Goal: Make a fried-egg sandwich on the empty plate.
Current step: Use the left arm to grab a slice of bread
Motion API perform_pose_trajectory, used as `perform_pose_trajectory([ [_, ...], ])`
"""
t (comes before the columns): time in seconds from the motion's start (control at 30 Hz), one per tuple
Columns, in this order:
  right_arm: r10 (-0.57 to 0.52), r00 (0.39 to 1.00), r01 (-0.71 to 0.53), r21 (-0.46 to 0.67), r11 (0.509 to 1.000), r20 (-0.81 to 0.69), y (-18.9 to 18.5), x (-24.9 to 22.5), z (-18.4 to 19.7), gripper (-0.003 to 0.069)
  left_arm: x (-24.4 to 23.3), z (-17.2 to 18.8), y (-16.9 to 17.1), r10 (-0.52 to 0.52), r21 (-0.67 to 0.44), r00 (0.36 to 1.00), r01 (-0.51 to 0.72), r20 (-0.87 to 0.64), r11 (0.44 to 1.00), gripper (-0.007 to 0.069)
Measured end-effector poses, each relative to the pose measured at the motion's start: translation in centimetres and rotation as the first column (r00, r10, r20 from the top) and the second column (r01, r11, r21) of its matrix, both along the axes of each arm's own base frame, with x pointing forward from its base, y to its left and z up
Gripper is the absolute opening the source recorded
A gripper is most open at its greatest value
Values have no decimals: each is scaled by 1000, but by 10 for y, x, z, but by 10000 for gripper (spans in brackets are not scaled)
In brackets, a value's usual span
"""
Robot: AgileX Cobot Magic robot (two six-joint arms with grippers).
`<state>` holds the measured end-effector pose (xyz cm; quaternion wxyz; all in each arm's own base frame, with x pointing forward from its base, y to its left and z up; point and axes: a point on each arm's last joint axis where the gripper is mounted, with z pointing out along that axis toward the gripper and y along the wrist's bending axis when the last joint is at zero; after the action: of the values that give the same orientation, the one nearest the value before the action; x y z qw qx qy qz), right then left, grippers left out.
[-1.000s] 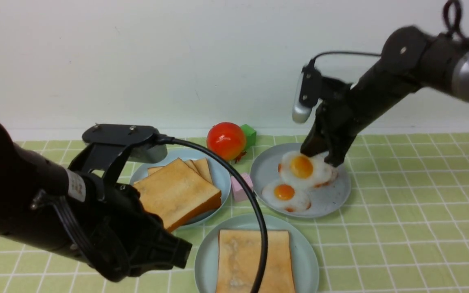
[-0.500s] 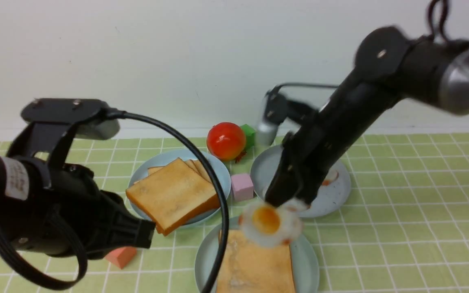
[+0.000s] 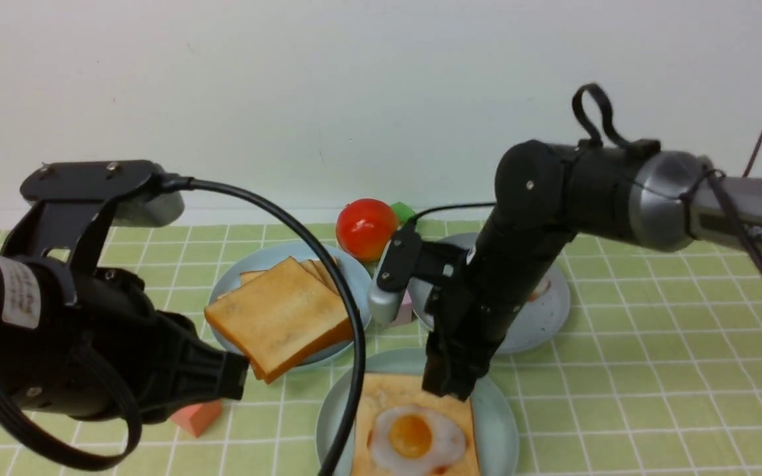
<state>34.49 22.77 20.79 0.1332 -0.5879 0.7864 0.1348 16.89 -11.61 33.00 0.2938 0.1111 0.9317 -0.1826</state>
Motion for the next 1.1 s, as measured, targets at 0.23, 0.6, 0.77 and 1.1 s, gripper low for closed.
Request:
perform_pose_trajectory([
  [0.23, -296, 953, 287, 122, 950, 66, -17, -21, 123, 449, 19, -5, -3, 83, -44, 996, -82, 21, 996, 57],
  [0.6, -528, 848, 517, 298, 802, -49, -62, -107, 204, 459, 91, -57, 33, 281, -222, 916, -348, -286, 911, 60],
  [0.77, -578, 815, 551, 380, 743, -52, -84, -144, 171, 459, 132, -96, 77, 411, -311, 803, -560, -431, 768, 114],
  [1.1, -581, 808, 577, 338, 744, -99, -96, -169, 129, 501, 181, -151, 91, 431, -279, 767, -596, -476, 753, 403],
])
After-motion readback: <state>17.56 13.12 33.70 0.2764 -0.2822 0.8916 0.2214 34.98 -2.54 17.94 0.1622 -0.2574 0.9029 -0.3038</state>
